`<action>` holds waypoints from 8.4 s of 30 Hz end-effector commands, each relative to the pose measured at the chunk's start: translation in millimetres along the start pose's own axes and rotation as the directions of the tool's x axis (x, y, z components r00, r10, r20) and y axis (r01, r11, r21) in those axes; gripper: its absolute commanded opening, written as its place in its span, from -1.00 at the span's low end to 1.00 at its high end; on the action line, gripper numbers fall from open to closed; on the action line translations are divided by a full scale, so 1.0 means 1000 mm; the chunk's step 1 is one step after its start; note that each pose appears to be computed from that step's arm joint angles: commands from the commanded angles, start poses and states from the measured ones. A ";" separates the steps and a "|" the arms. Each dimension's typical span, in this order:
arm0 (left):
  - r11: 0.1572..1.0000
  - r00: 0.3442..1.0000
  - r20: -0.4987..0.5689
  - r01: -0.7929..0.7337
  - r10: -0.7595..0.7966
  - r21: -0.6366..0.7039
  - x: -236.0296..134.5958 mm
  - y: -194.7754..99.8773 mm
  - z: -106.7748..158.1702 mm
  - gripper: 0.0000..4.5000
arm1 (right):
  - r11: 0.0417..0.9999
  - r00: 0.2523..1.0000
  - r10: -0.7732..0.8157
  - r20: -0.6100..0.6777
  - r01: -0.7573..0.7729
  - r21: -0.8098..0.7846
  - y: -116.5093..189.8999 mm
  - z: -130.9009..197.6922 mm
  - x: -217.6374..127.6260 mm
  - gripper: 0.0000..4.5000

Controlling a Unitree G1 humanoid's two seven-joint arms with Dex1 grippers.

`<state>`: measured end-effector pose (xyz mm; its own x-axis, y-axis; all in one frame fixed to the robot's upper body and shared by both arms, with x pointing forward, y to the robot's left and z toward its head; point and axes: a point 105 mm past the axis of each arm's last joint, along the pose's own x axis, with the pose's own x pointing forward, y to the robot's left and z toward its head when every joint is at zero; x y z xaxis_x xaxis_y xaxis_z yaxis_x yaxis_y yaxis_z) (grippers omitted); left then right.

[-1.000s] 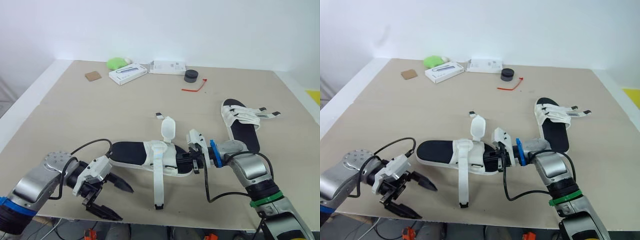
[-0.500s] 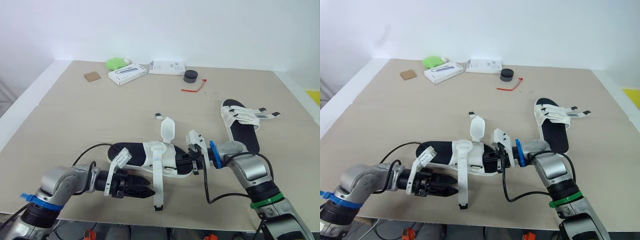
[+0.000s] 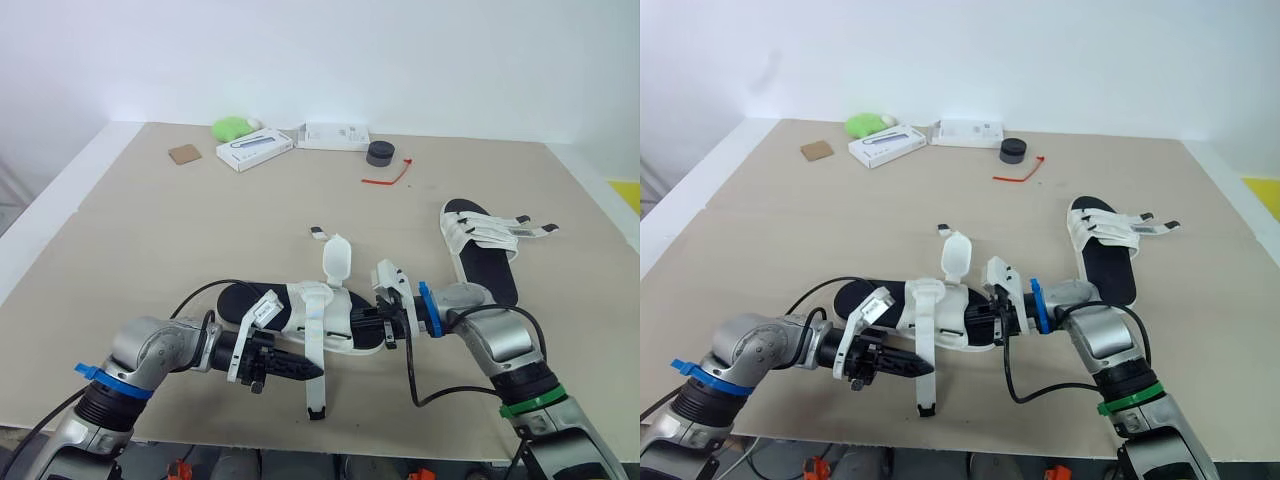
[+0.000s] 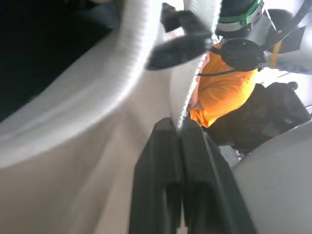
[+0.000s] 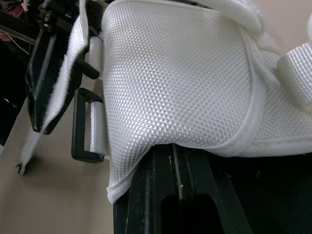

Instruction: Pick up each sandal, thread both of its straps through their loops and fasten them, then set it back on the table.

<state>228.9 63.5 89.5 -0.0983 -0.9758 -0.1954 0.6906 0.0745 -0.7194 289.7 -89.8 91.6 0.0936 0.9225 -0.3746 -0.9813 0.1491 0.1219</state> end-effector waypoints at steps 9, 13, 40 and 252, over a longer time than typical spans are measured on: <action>0.992 0.987 0.098 0.128 -0.127 -0.003 -0.034 -0.032 0.046 -0.99 | 0.994 0.996 0.018 -0.085 -0.009 0.108 0.003 -0.032 0.007 -1.00; 0.983 0.978 0.098 0.185 -0.182 -0.019 -0.052 -0.047 0.079 -0.99 | 0.995 0.996 0.020 -0.087 -0.011 0.104 0.000 -0.030 0.007 -1.00; 0.993 0.993 -0.006 0.121 -0.121 0.001 -0.039 0.002 0.141 -0.99 | 0.994 0.998 0.010 -0.066 -0.003 0.114 0.001 -0.029 0.008 -1.00; 0.921 0.970 0.235 0.142 -0.057 -0.363 0.007 0.007 0.127 -0.93 | 0.992 0.999 0.015 -0.035 -0.010 0.126 0.011 -0.024 0.015 -1.00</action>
<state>314.5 33.7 162.2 0.0027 -1.0000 -0.0014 0.3397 0.0022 -0.9405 286.2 -81.2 94.6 0.1006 0.9371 -0.3344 -0.9763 0.1577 0.1482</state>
